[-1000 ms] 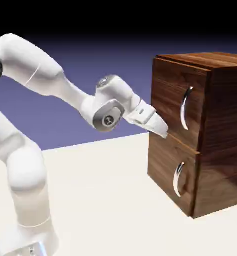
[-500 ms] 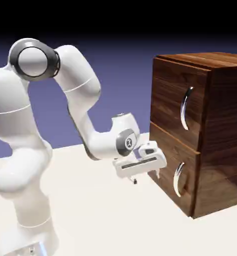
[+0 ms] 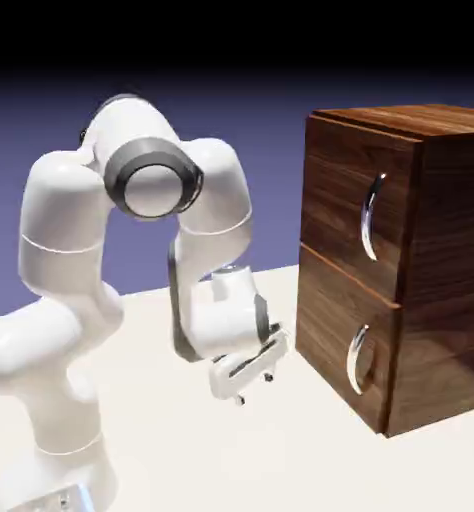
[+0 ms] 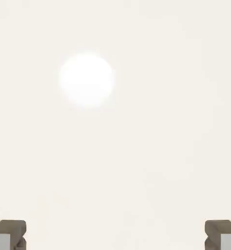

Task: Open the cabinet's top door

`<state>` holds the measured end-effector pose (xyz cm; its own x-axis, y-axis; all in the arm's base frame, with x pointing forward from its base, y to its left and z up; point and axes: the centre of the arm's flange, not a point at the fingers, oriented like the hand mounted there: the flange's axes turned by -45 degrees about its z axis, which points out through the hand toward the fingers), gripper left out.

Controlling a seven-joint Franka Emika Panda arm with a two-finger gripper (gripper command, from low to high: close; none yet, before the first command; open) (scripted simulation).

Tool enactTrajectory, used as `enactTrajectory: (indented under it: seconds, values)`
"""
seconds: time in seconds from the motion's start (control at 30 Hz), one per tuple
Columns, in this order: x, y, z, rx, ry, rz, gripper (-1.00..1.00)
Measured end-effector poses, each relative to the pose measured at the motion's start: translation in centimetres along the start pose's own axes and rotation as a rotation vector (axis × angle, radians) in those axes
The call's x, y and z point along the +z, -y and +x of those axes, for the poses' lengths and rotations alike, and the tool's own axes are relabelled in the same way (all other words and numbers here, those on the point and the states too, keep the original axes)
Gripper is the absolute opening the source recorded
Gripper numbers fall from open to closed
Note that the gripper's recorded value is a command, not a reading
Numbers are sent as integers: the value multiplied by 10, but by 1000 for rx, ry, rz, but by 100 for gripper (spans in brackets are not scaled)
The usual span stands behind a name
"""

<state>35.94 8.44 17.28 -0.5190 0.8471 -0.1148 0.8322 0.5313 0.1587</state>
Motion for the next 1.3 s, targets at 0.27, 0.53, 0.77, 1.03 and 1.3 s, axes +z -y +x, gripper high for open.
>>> enactTrajectory:
  seconds: [0.27, 0.53, 0.77, 1.03, 1.3]
  values:
    - [-30, -20, 4, -376, 11, -245, 0]
    - [-94, -43, -31, -660, 253, -551, 0]
    - [-175, -46, -92, -816, 678, -741, 0]
    - [-270, -14, -161, -871, 1221, -746, 0]
    - [-262, -52, -178, -853, 1230, -725, -100]
